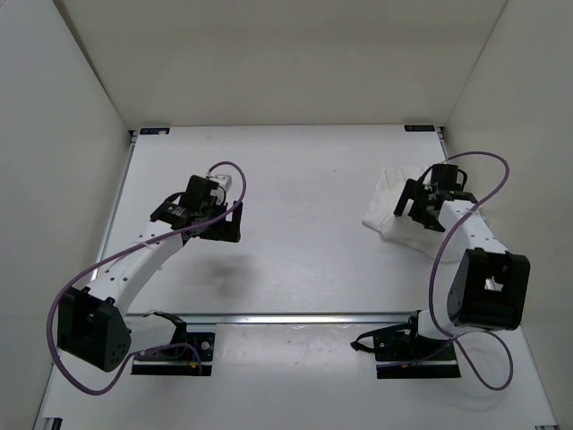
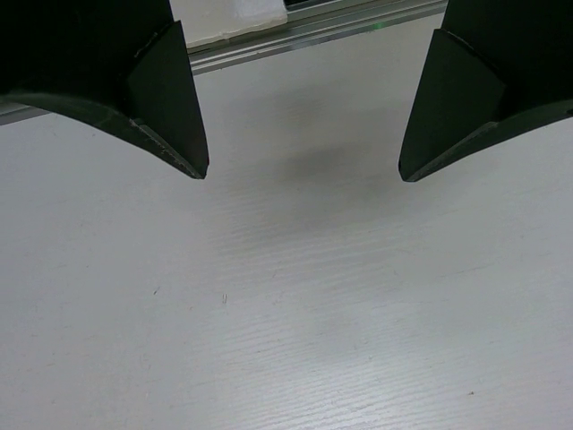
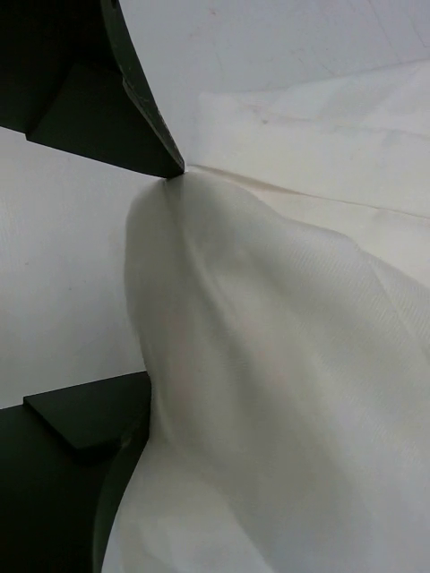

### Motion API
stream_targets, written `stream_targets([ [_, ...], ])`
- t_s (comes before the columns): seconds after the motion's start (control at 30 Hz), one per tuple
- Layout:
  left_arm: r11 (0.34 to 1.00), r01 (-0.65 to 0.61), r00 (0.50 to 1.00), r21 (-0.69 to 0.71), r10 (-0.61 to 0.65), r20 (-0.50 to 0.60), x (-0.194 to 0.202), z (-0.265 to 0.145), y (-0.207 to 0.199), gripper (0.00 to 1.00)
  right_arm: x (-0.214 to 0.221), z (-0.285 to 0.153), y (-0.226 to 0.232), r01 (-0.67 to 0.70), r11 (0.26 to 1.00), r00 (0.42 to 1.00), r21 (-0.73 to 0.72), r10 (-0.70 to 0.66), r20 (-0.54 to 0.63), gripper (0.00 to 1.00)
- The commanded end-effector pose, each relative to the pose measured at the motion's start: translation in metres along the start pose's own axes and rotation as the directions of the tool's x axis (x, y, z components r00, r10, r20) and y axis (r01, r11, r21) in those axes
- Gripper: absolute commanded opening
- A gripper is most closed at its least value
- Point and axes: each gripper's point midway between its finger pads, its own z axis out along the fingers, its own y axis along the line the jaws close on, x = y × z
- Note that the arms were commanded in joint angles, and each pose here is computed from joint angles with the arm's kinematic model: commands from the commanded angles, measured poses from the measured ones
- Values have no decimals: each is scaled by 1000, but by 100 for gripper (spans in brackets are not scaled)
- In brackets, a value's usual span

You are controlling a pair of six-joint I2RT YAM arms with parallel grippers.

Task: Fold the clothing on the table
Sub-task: Move the skirt to the center of the board

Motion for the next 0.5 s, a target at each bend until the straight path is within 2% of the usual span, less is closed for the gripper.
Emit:
stream_targets([
  [0.0, 1000, 3, 1000, 17, -3, 11, -1, 1, 2, 99, -13, 22, 5, 28, 999, 999, 39, -29, 21, 85],
  [0.03, 1000, -8, 1000, 18, 8, 8, -1, 2, 0, 99, -12, 28, 3, 33, 998, 999, 59, -33, 4, 73],
  [0.07, 1000, -6, 1000, 14, 6, 9, -1, 2, 2, 98, -8, 36, 2, 38, 997, 999, 71, -36, -30, 66],
  [0.1, 1000, -3, 1000, 8, 3, 14, -3, 1, 5, 99, -1, 42, 2, 53, 996, 997, 73, -48, -67, 47],
  [0.13, 1000, -4, 1000, 10, 4, 14, -2, 1, 4, 99, -6, 45, 2, 43, 996, 997, 75, -38, -67, 18],
  [0.17, 1000, -4, 1000, 9, 4, 16, -3, 0, 4, 99, -7, 46, 5, 49, 996, 996, 73, -43, -79, 1],
  [0.33, 1000, 13, 1000, 24, -13, 11, -3, 4, 3, 98, -34, 36, 47, 162, 987, 986, 20, -161, -51, 0],
  [0.4, 999, 20, 1000, 39, -20, 11, -3, 5, 0, 99, -58, 20, 94, 224, 972, 975, -70, -224, 3, 0],
  [0.43, 998, 29, 999, 51, -31, 27, -6, 5, -2, 98, -52, 19, 112, 257, 961, 965, -100, -260, -18, 0],
  [0.47, 998, 32, 999, 53, -33, 25, -6, 7, -2, 99, -61, 3, 147, 306, 937, 951, -167, -308, 17, 0],
])
